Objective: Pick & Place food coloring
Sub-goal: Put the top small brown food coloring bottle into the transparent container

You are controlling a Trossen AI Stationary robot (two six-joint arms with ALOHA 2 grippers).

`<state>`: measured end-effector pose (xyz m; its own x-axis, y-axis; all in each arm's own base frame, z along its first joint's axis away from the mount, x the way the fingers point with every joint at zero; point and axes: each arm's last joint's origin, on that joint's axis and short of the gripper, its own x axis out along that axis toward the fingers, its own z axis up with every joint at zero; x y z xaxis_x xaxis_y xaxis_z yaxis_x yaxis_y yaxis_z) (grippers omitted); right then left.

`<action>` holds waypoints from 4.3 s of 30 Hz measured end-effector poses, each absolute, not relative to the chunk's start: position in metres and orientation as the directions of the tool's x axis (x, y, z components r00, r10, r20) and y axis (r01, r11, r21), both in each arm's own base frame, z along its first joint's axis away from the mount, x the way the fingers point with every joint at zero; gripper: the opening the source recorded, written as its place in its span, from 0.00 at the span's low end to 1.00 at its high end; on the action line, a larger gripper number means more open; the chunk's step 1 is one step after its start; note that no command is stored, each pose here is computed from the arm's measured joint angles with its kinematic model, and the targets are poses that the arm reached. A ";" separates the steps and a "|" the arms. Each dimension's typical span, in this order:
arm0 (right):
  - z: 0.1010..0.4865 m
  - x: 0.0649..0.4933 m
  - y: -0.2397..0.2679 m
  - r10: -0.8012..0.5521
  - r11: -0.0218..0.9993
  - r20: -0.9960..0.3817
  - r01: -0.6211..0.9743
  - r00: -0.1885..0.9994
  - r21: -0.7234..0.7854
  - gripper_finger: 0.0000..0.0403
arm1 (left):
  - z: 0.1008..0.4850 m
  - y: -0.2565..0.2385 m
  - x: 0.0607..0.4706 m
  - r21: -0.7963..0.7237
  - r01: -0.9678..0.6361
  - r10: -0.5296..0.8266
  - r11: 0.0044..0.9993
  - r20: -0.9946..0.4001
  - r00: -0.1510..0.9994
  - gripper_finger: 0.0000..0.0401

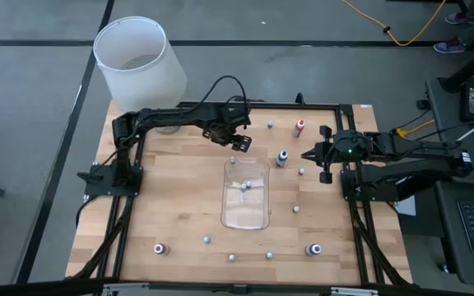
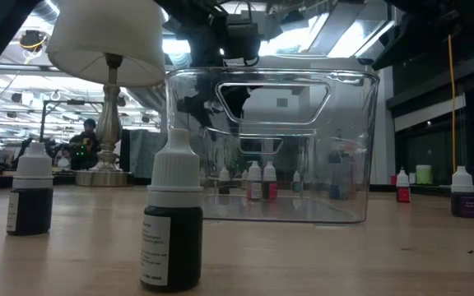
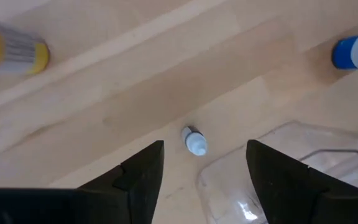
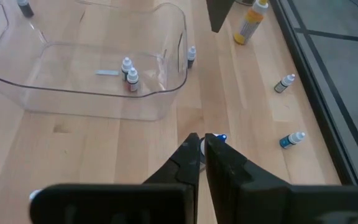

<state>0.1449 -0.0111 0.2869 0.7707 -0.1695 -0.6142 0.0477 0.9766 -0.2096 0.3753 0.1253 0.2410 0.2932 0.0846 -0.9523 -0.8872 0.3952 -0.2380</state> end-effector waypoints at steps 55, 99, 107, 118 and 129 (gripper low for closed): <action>0.287 0.135 -0.012 -0.208 0.961 -0.625 0.039 0.752 -0.273 0.07 | 0.176 0.112 0.402 -0.141 -0.917 0.054 0.374 -0.983 0.174 0.45; 0.291 0.127 -0.012 -0.230 0.951 -0.594 0.049 0.771 -0.305 0.07 | 0.242 0.106 0.417 -0.146 -0.685 0.032 0.713 -0.970 0.239 0.14; 0.292 0.127 -0.012 -0.231 0.951 -0.591 0.050 0.773 -0.306 0.07 | 0.331 0.080 0.423 -0.101 -0.344 0.051 0.934 -0.912 0.406 0.14; 0.292 0.126 -0.012 -0.230 0.951 -0.593 0.049 0.772 -0.305 0.07 | 0.395 0.044 0.380 -0.022 -0.119 0.034 0.993 -0.893 0.449 0.15; 0.292 0.127 -0.012 -0.224 0.954 -0.594 0.050 0.773 -0.295 0.07 | 0.426 -0.010 0.347 0.031 0.122 -0.032 0.992 -0.874 0.485 0.15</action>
